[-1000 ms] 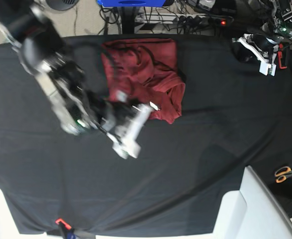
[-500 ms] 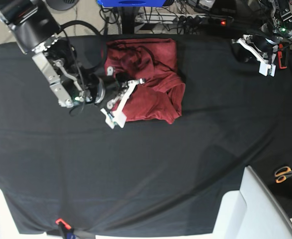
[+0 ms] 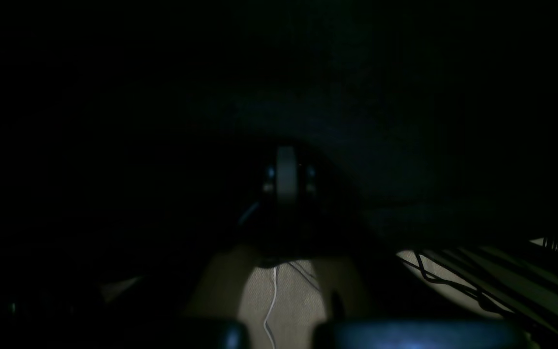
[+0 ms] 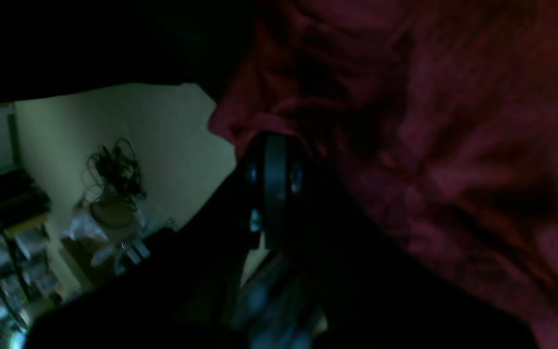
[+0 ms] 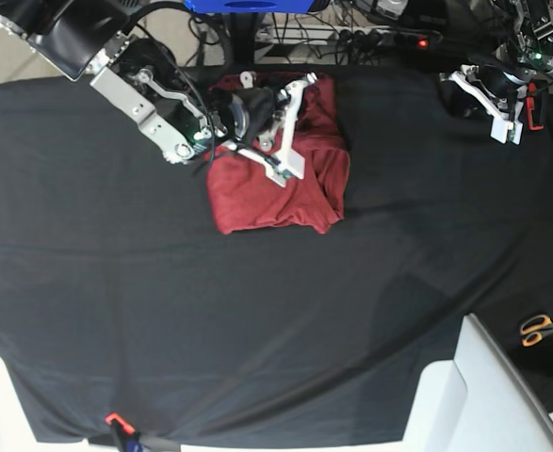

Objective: Fold the T-shirt properly
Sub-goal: 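Grasp the bundle's edge with the right gripper and fold it over, then press the right gripper into the red bundle and tuck the fabric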

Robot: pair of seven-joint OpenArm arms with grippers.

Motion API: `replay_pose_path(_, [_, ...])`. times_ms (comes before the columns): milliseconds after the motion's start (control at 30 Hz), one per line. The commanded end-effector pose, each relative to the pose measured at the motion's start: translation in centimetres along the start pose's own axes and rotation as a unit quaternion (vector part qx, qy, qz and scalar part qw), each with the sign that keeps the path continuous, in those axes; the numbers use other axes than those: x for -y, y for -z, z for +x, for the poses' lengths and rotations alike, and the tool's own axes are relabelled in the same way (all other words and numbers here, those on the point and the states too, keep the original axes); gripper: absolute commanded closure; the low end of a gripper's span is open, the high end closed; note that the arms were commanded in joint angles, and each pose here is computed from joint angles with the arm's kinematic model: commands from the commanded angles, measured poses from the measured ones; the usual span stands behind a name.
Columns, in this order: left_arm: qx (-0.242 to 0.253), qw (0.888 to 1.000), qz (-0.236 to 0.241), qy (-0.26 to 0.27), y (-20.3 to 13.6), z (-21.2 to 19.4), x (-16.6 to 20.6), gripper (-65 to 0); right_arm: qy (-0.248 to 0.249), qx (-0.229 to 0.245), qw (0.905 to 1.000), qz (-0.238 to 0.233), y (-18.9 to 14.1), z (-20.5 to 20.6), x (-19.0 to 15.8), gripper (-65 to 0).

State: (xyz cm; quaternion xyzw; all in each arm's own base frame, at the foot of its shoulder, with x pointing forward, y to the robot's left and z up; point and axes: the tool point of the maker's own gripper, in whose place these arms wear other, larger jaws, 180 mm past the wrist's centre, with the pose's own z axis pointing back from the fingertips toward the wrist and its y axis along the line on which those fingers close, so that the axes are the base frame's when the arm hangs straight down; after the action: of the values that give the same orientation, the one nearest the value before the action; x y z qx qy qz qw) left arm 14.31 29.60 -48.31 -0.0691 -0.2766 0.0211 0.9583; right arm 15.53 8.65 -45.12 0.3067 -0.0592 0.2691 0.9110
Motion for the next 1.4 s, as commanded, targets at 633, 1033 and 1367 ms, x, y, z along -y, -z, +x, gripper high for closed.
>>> replay_pose_path(633, [-0.006,1.0,0.005,0.009,-0.4,-0.1,-0.5,0.0,0.002,0.055,0.9975,-0.045,-3.9,6.1,4.3,-0.3])
replay_pose_path(1033, [-0.006,1.0,0.003,0.006,-0.3,-0.2,-0.3,0.0,0.049,0.044,0.9965,-0.051,-0.8,5.5,5.9,-0.3])
replay_pose_path(1367, [-0.007,1.0,0.003,0.007,-0.3,-0.3,-0.4,0.0,-0.031,-0.004,0.9993,-0.021,1.8,3.4,0.8,-0.3])
